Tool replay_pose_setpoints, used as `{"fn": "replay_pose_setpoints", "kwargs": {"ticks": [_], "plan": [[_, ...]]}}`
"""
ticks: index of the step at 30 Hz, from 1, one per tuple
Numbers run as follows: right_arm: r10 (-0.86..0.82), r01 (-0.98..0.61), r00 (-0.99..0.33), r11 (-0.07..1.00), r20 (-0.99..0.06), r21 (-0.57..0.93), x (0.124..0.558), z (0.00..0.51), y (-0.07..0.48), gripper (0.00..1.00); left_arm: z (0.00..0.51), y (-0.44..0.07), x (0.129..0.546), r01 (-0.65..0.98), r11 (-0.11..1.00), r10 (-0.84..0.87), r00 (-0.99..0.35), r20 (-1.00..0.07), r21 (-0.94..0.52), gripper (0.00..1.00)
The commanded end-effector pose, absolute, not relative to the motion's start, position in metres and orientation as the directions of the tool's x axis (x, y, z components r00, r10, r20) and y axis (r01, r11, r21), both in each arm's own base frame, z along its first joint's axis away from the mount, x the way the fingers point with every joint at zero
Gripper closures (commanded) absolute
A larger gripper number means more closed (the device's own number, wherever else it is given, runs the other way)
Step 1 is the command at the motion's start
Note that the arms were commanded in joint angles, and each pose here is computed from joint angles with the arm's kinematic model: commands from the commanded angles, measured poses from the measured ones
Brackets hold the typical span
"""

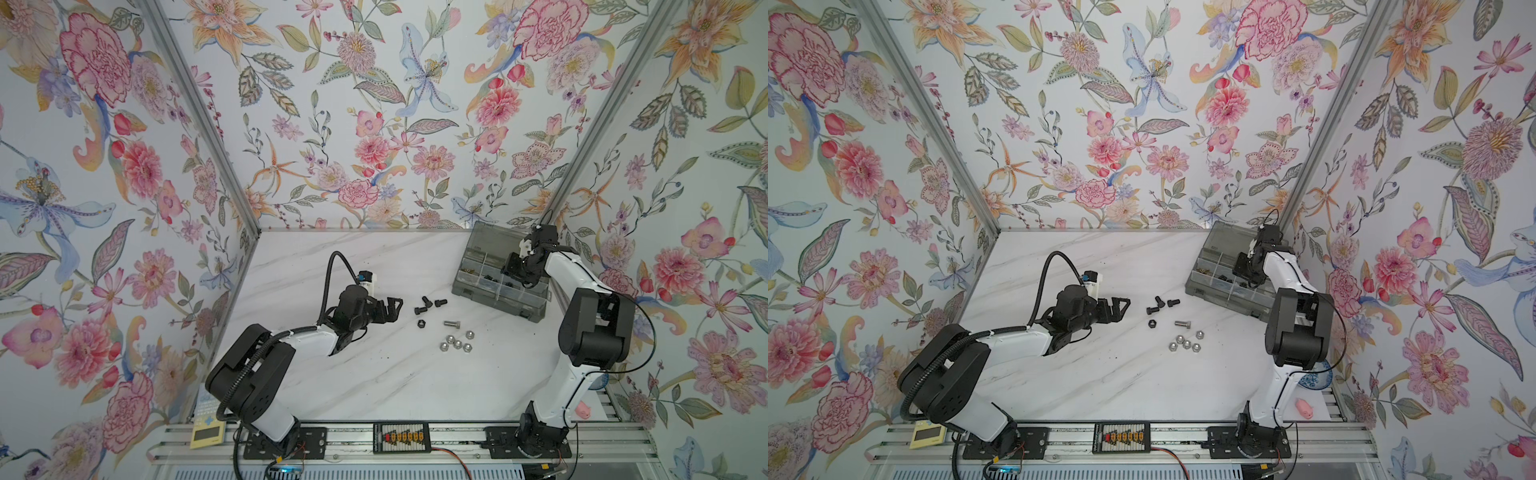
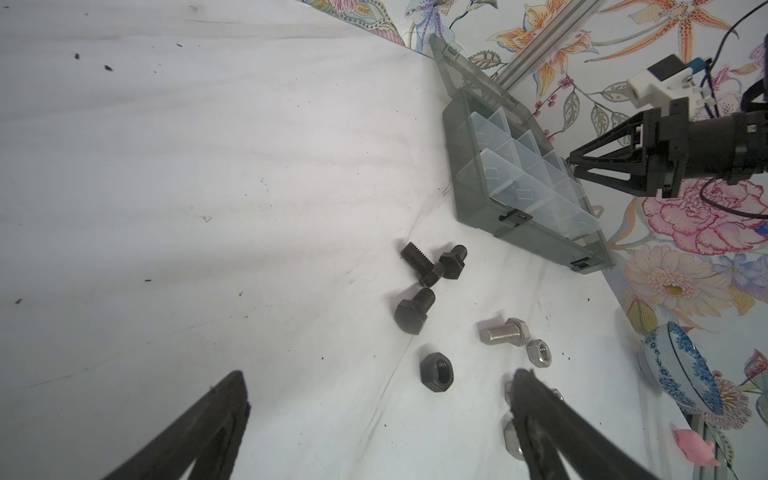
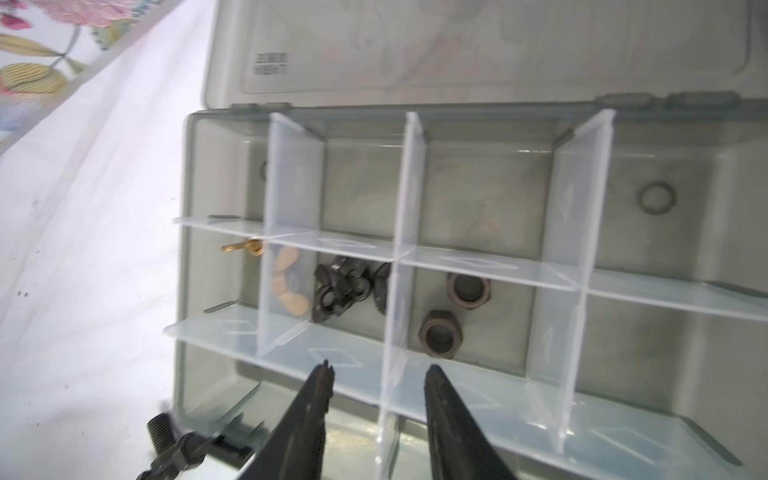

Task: Sort the screws and nuts into containers
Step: 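Return the right gripper to the pile and lower onto a black hex nut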

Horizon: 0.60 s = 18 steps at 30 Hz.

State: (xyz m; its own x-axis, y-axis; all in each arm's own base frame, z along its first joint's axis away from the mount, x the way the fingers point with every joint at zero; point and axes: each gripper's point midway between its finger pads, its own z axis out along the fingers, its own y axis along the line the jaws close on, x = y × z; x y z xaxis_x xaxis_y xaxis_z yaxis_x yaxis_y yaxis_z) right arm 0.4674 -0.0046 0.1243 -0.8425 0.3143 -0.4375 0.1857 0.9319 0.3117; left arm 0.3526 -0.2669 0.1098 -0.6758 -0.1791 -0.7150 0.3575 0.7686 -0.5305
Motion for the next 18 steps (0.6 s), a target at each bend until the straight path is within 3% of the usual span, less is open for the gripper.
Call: {"fn": "replay_pose_setpoints", "kwargs": {"ticks": [1,18], "plan": [[0.207,0.05,-0.867,0.941,-0.453,0.334,0.449,0.141,0.033,0.56,0.112,-0.26,0.352,0.343,0.775,-0.196,-0.669,-0.717,-0.531,0.01],[-0.038,-0.164,-0.934,0.929,-0.355,0.333,0.379,0.108,0.188,0.52,0.12,-0.255,0.353,0.347,0.773,-0.202,-0.659,-0.725,-0.531,0.01]]}}
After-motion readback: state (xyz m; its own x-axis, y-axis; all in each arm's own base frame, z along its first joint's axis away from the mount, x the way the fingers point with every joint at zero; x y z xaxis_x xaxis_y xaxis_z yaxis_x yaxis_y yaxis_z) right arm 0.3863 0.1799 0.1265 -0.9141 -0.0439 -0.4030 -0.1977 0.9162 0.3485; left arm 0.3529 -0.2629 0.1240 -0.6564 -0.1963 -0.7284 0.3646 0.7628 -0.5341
